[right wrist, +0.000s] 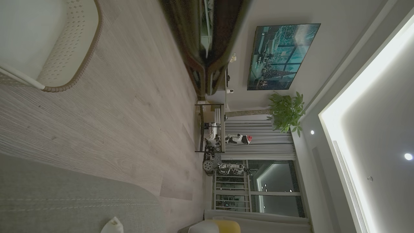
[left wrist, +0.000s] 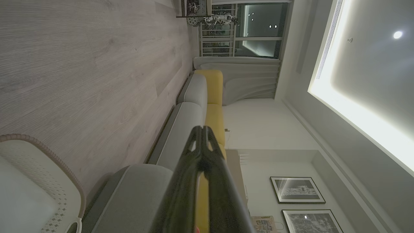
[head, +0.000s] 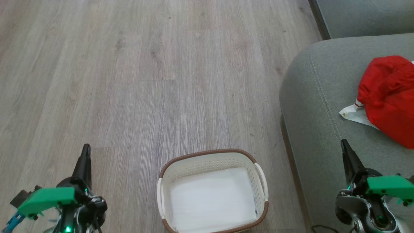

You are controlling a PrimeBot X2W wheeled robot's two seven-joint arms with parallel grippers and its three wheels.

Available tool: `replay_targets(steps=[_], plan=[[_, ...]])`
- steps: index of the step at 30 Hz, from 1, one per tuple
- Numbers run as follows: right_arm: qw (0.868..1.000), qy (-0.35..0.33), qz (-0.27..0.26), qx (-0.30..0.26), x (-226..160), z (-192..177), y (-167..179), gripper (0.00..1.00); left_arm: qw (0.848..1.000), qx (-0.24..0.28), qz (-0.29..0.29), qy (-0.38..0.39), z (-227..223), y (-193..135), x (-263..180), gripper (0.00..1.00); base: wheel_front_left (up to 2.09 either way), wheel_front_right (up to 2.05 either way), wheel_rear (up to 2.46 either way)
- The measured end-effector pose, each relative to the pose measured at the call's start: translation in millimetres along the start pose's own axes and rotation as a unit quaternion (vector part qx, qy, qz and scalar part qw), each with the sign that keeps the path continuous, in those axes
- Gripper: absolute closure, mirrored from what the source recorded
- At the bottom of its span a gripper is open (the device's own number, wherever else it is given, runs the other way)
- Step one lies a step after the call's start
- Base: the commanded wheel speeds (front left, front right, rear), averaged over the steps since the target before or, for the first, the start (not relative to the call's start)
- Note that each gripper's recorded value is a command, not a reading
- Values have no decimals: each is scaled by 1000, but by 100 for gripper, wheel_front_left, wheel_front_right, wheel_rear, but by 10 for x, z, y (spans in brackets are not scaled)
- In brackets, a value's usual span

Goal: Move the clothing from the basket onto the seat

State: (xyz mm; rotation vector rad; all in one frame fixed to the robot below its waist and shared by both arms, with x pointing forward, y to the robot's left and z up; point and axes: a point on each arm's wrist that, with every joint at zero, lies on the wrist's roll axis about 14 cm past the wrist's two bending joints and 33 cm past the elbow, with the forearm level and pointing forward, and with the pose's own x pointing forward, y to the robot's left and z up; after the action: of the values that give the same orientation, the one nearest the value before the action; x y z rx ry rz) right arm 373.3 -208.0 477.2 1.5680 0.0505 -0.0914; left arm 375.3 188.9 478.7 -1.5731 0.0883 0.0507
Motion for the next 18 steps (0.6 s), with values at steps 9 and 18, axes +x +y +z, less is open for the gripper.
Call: replay_targets(steps=[9, 18], plan=[[1000, 0, 0, 0, 0, 1, 0, 100, 1000, 0, 0, 0, 0, 0, 0, 100, 0, 0, 0], [1000, 0, 0, 0, 0, 2, 0, 100, 1000, 0, 0, 0, 0, 0, 0, 100, 0, 0, 0]])
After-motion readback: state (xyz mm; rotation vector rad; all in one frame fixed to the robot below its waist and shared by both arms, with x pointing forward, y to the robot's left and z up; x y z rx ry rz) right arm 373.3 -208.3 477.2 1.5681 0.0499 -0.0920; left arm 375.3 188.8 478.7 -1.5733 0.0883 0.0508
